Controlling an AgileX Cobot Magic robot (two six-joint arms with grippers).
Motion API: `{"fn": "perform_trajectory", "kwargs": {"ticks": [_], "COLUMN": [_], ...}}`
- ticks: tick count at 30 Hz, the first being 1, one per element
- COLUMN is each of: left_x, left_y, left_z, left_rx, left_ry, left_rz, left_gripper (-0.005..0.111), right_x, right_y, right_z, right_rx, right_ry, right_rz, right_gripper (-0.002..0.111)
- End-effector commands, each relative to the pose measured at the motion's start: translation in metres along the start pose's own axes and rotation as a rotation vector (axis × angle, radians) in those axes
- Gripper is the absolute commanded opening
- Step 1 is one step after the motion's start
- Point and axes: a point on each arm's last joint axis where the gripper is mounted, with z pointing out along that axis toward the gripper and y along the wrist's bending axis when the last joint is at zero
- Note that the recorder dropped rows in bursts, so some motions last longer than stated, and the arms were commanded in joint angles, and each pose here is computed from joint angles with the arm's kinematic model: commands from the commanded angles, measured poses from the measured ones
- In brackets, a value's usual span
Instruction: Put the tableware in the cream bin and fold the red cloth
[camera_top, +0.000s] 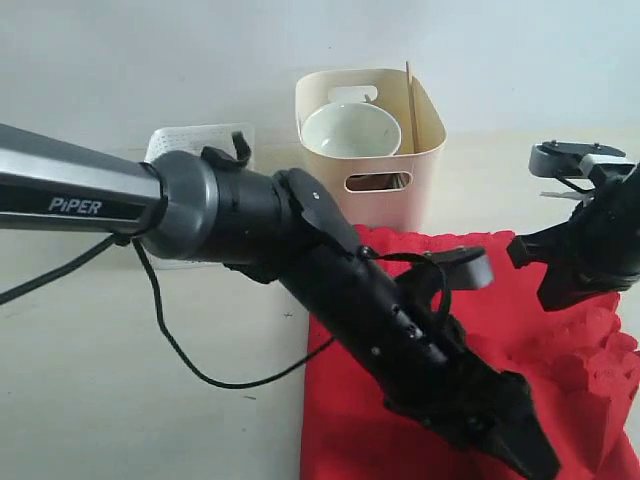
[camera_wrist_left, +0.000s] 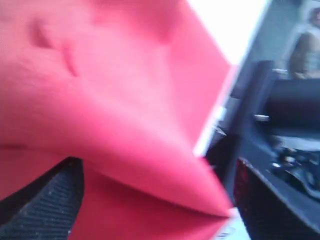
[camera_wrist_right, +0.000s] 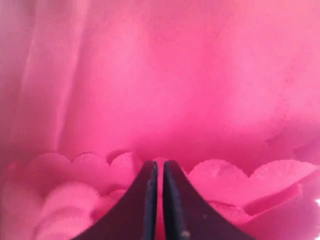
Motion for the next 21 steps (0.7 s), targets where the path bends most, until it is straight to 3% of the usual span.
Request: {"fn": "perform_trajectory", "kwargs": {"ticks": [1,3,5,10,15,21], "left_x": [0.002,0.008,0.012,0.018,0.010,0.000], "left_y": [-0.041,-0.055,-0.060,-0.057,-0.039,-0.021], "left_z": [0.009,0.011,0.012,0.013,-0.014,-0.067], "left_rx": [0.278,0.364,0.386,0.345,0.136,-0.158], "left_ry": [-0.023,0.010,0.045,0.120,0.104,0.012], "left_rz": [0.156,0.208,0.225,0.214,0.169,0.065], "left_gripper": [0.078,0.078,0.078,0.074,0.056,0.054], "right_x": [0.000,0.000,0.000,0.001,0.002,0.005], "right_y": [-0.011,-0.015,-0.017,-0.018,-0.018,-0.019], "right_z": [0.000,-0.001,-0.001,-0.002,-0.002,-0.002], "right_rx": [0.117,0.162,0.191,0.202,0.201,0.208], "right_ry": [-0.015,-0.015,-0.014,-0.011,-0.002,0.034], "right_rz": [0.044,0.064,0.081,0.080,0.094,0.091], "right_gripper": [0.007,0.007,0.007,0.007,0.011,0.045]}}
